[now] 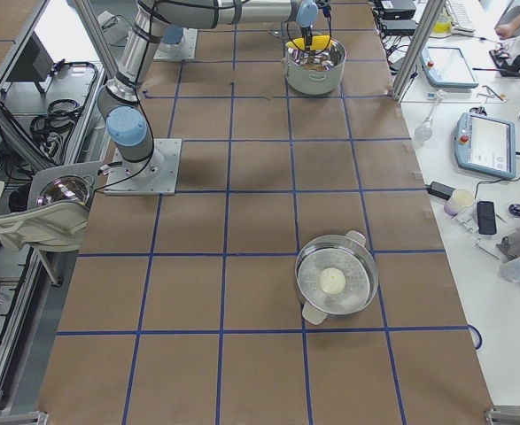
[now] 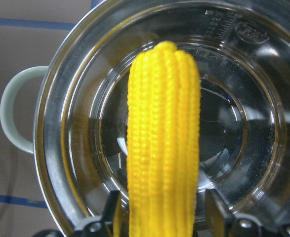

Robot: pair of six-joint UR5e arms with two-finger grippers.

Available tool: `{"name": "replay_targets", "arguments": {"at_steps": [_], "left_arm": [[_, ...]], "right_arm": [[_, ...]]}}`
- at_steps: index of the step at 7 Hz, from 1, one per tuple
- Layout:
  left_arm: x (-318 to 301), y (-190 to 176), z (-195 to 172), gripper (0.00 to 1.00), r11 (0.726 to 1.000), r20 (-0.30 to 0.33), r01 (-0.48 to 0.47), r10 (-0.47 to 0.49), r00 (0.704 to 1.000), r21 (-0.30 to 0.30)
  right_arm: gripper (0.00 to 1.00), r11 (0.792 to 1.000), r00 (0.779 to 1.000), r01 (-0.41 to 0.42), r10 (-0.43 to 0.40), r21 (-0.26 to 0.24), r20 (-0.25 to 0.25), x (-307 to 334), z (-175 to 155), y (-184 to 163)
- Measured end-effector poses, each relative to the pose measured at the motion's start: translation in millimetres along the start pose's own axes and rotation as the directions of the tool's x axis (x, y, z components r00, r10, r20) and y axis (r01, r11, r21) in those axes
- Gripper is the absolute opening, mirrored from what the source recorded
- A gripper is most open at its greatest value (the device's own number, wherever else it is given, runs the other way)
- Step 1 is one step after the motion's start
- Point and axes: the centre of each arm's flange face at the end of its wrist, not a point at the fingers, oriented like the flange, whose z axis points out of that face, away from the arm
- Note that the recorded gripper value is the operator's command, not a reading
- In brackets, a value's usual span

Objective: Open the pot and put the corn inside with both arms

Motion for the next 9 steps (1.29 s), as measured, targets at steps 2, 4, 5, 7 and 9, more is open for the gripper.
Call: {"name": "replay_targets", "arguments": {"at_steps": [2, 4, 5, 7, 9], "left_arm": [[-0.8, 13.1, 18.8, 0.00, 1.000, -0.010, 0.008, -0.008, 1.000, -0.016], [-4.9, 12.1, 26.4, 0.00, 0.999, 0.009, 0.023, -0.024, 1.000, 0.024], [-6.6, 10.4, 29.3, 0.00, 0.999, 0.016, 0.029, -0.030, 0.999, 0.040], [-11.0, 9.3, 31.7, 0.95, 0.998, 0.020, 0.033, -0.034, 0.999, 0.047], [-14.5, 7.7, 31.9, 1.00, 0.998, 0.027, 0.030, -0.031, 0.999, 0.046]], "right_arm": [[1.00, 1.000, 1.000, -0.010, 0.010, 0.019, 0.004, 11.5, -21.3, -3.4], [1.00, 0.998, 0.998, -0.067, 0.067, 0.000, -0.016, 69.6, -73.2, -15.1], [1.00, 0.996, 0.996, -0.088, 0.087, -0.021, -0.037, 113.7, -106.9, -16.6], [1.00, 0.989, 0.989, -0.136, 0.132, -0.056, -0.069, 192.9, -147.7, -6.0], [1.00, 0.978, 0.981, -0.180, 0.171, -0.103, -0.096, 273.2, -175.6, 23.8]]}}
